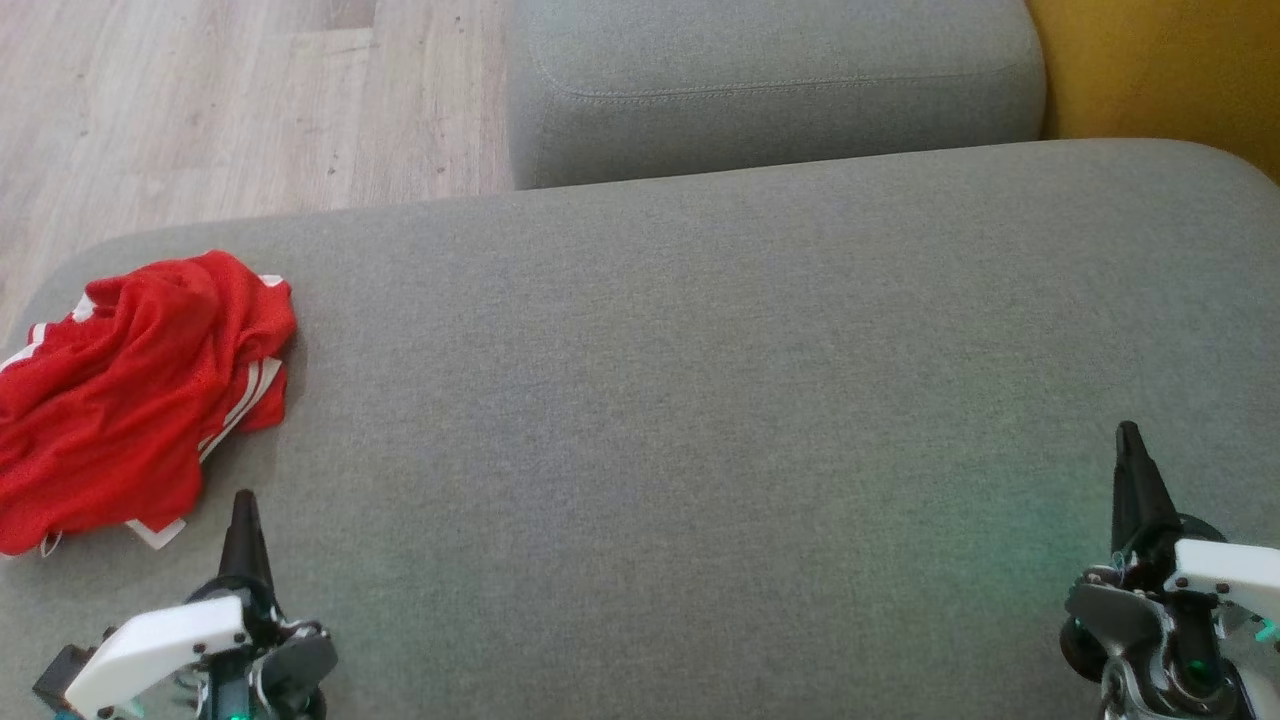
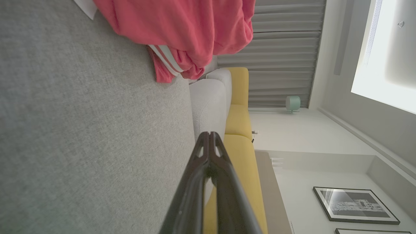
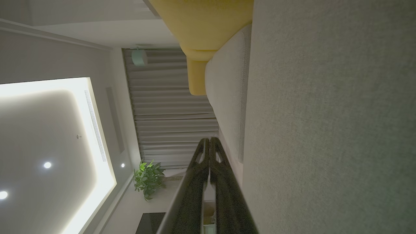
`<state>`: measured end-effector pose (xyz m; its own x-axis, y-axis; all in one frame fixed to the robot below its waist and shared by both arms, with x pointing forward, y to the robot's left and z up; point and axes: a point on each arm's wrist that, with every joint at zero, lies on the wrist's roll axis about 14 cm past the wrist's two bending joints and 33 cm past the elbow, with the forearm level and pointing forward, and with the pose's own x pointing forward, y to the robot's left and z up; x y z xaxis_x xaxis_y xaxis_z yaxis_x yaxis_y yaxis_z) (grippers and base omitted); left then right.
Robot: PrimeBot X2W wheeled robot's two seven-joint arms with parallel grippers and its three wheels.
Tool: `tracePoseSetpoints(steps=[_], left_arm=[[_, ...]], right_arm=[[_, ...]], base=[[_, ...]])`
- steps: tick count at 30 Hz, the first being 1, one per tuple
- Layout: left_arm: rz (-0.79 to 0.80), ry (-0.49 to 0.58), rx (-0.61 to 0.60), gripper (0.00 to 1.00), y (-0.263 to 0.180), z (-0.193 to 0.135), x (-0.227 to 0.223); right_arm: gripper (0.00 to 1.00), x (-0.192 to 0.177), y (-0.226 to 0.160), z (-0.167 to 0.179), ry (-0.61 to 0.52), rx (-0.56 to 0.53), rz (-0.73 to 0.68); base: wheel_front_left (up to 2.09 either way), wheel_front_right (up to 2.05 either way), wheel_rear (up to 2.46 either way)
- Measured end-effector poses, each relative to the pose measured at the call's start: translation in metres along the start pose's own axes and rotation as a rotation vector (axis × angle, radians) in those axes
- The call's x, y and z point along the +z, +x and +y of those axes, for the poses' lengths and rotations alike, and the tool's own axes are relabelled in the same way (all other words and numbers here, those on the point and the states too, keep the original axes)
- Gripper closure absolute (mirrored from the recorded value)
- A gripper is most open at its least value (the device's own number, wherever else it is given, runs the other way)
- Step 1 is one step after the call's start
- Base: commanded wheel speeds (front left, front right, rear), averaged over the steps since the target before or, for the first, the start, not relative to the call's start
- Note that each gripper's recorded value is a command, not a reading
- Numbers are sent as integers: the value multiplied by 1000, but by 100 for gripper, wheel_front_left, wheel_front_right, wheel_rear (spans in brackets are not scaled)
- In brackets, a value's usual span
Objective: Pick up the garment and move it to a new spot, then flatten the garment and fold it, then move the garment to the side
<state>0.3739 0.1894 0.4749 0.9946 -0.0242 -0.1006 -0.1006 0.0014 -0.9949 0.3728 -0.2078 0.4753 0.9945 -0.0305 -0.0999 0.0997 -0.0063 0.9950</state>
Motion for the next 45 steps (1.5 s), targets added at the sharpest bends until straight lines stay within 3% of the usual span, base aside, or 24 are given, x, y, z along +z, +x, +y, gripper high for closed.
tracePoseSetpoints(steps=[8, 9, 17, 25, 45], left_arm=[[0, 0, 0, 100, 0, 0, 0], [0, 0, 3, 0, 0, 1, 0], [-1, -13, 172, 0, -27, 57, -3], [1, 42, 163, 0, -25, 54, -5], [30, 300, 138, 0, -19, 40, -15]], right_arm=[[100, 0, 0, 0, 0, 0, 0], [0, 0, 0, -1, 0, -2, 0], [0, -1, -29, -59, 12, -177, -4], [0, -8, -24, -53, -35, -159, 13], [0, -18, -21, -46, -347, -138, 54]], base=[[0, 0, 0], [0, 0, 0], [0, 0, 0], [0, 0, 0], [0, 0, 0]])
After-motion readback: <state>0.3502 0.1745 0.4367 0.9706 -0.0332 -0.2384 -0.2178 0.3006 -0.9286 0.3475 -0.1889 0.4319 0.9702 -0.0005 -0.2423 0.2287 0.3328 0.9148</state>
